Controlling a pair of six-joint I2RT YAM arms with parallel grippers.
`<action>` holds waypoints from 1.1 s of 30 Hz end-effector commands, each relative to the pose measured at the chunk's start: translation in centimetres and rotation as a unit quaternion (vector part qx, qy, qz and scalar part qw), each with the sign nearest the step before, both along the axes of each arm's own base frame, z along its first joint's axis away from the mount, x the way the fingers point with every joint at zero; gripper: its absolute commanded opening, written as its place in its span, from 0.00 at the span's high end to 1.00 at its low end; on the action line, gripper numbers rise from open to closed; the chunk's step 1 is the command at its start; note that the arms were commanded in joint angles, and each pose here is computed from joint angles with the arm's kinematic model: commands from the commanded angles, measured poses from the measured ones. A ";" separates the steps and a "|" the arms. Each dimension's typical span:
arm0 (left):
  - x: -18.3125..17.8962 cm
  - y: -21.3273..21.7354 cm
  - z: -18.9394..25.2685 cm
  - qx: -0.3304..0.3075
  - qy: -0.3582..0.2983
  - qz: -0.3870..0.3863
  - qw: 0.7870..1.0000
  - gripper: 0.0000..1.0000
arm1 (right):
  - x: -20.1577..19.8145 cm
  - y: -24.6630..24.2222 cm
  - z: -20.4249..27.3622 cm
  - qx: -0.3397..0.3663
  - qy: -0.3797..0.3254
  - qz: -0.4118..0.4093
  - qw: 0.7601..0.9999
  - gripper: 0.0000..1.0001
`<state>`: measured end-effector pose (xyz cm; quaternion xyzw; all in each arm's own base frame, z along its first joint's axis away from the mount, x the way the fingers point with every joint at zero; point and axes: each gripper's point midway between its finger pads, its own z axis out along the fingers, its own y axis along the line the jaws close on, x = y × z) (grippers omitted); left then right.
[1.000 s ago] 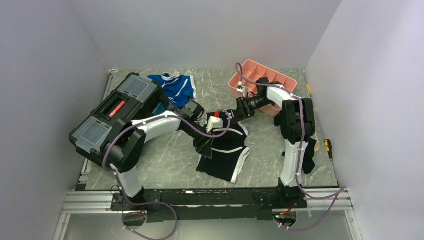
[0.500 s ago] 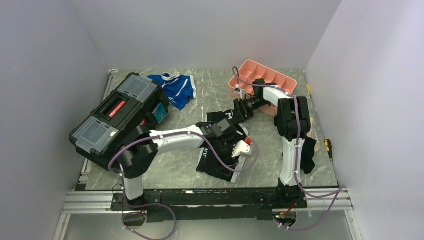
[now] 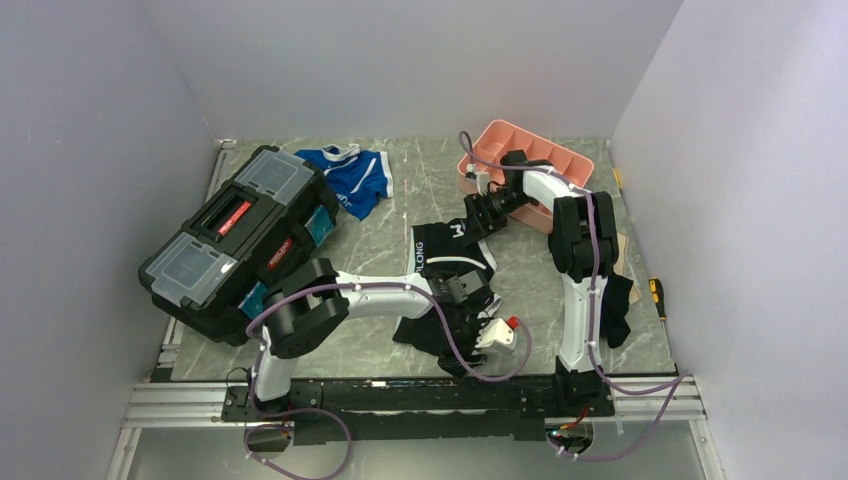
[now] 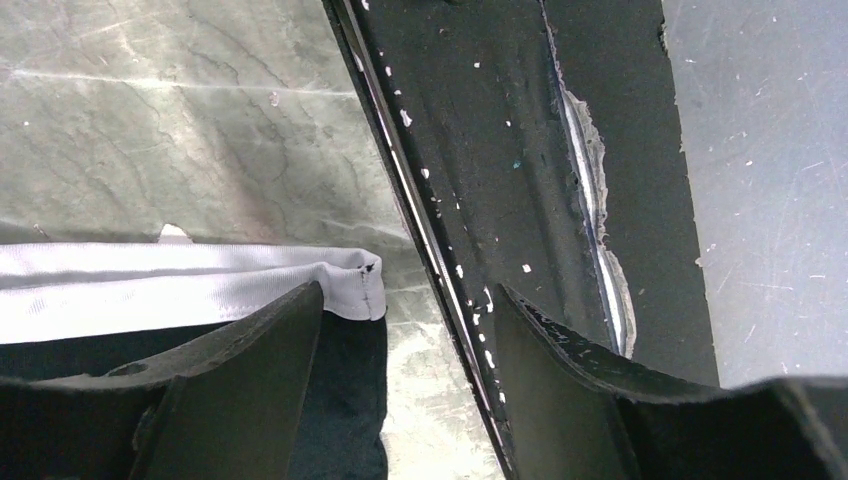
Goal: Roll the underwear
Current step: Flatten out the underwear at the center of the board.
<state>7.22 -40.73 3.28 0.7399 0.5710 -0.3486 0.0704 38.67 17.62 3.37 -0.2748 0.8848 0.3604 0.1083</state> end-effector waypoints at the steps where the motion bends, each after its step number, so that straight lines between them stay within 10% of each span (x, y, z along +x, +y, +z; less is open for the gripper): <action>1: -0.7 0.6 -1.5 0.024 0.001 -0.022 0.999 0.31 | 1.7 -0.9 -0.9 -0.032 -0.032 0.009 0.999 0.34; 15: -4.1 1.2 -1.7 0.040 0.004 -0.063 0.997 0.33 | 2.4 -0.4 0.1 -0.047 -0.055 0.034 0.997 0.34; 33: 2.6 -1.4 3.2 -0.016 -0.069 0.077 0.995 0.12 | -0.9 1.0 9.5 0.016 -0.117 0.102 0.988 0.21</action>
